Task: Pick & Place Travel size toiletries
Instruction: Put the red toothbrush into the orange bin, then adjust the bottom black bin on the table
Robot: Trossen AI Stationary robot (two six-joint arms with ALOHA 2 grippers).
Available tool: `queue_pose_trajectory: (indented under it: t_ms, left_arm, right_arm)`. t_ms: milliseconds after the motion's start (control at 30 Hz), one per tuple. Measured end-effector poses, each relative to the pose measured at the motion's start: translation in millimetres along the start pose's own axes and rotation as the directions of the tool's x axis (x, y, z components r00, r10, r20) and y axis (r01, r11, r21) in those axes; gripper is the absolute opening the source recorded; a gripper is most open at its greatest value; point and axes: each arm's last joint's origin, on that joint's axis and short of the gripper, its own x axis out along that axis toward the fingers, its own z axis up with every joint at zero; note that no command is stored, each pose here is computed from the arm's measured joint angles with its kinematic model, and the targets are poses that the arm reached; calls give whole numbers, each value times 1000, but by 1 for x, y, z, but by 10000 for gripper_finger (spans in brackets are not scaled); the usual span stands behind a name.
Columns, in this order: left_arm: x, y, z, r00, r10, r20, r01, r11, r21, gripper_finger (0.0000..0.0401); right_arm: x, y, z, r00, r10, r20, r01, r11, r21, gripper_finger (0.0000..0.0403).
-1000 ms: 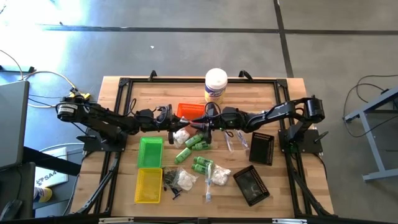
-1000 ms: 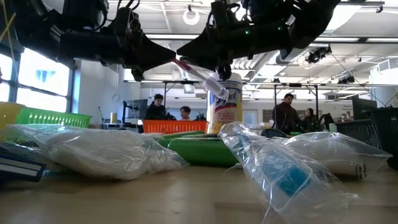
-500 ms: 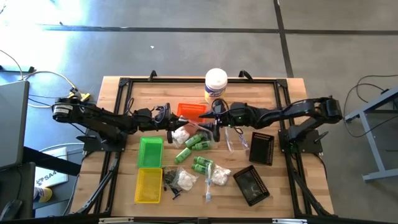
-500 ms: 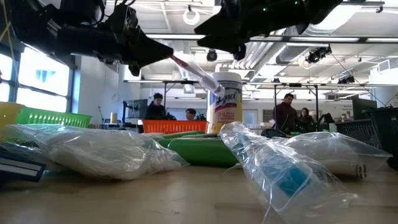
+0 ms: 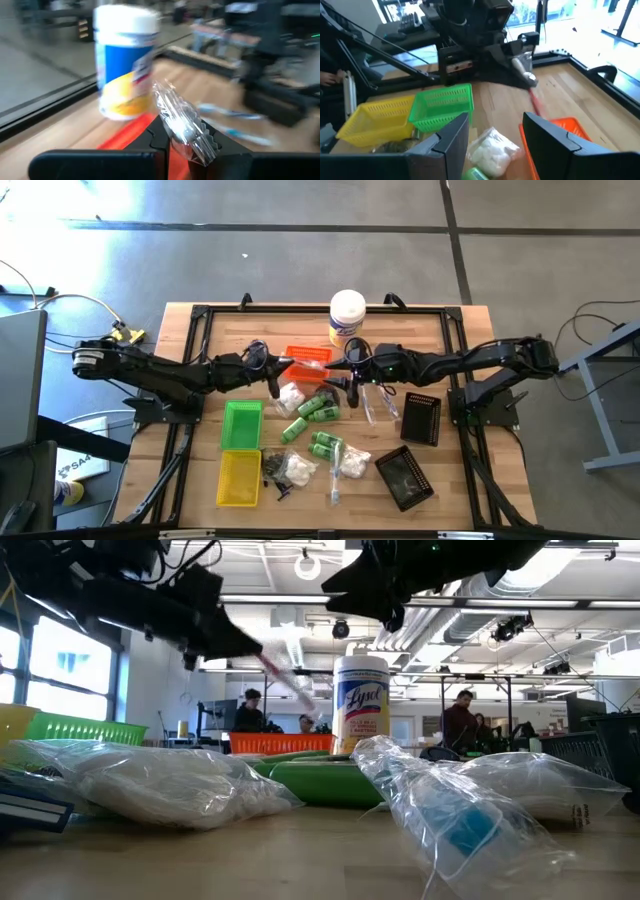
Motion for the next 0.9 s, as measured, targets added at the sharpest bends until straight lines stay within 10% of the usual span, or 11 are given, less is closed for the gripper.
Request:
queue_pose_trajectory:
  t_ms: [533,900]
  left_arm:
    - [10,33,-5,992,37,-118,-61,976,-208,35]
    - [10,32,-5,993,33,-112,-56,976,-209,157]
  right_arm:
    - [0,-1,1,998,-52,17,52,999,1,180]
    - [0,-1,1,999,-51,17,51,998,-21,180]
